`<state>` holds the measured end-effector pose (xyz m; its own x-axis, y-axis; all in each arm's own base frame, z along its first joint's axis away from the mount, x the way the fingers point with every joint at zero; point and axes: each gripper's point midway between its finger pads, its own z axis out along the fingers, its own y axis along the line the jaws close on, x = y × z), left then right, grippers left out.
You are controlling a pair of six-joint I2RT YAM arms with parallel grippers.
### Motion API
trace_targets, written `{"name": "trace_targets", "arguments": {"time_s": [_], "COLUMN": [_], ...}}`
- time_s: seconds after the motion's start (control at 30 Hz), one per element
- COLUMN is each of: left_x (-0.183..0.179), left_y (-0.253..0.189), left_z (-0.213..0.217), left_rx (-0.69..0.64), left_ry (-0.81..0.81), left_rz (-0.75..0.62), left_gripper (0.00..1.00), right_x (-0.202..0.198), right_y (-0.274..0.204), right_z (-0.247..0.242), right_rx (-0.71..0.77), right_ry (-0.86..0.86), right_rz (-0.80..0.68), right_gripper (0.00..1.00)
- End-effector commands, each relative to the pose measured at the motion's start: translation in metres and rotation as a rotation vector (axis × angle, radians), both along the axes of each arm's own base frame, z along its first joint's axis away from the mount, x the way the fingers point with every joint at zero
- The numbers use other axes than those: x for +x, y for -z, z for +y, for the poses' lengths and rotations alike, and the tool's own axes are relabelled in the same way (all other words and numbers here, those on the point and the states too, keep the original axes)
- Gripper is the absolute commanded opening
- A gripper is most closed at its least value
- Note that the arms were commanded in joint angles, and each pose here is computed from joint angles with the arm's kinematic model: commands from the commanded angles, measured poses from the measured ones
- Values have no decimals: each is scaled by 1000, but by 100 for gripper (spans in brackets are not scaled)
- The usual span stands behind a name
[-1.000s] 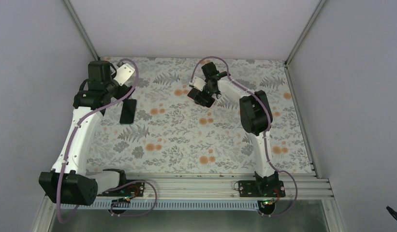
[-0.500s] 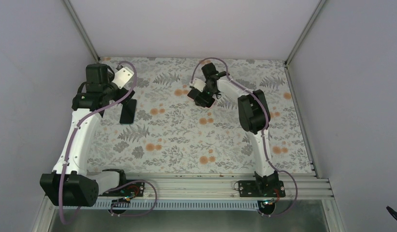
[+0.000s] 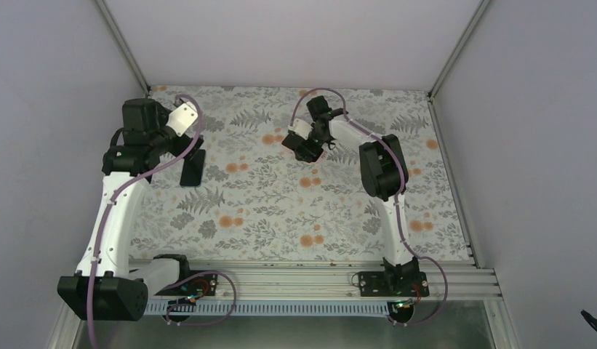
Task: Take the phone out of the phone case
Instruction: Pick up the phone at the center of the board.
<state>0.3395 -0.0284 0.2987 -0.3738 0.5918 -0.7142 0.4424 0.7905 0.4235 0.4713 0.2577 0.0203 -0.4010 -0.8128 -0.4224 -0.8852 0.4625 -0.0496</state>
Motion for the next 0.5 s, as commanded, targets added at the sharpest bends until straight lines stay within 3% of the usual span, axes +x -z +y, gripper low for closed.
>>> {"name": "trace_targets", "arguments": {"time_s": [0.0, 0.23, 0.47], "left_x": [0, 8, 11], "left_y": [7, 25, 51], "left_z": [-6, -38, -84], "left_rx": [-45, -206, -463], "left_ry": [22, 138, 320], "left_rz": [36, 187, 428], "left_gripper": [100, 100, 100], "right_x": [-34, -57, -61], "right_y": [36, 36, -38], "right_z": [-17, -29, -7], "right_rx": [-63, -80, 22], "right_ry": [-40, -55, -58], "right_rz": [157, 156, -68], "right_gripper": [100, 69, 56]}}
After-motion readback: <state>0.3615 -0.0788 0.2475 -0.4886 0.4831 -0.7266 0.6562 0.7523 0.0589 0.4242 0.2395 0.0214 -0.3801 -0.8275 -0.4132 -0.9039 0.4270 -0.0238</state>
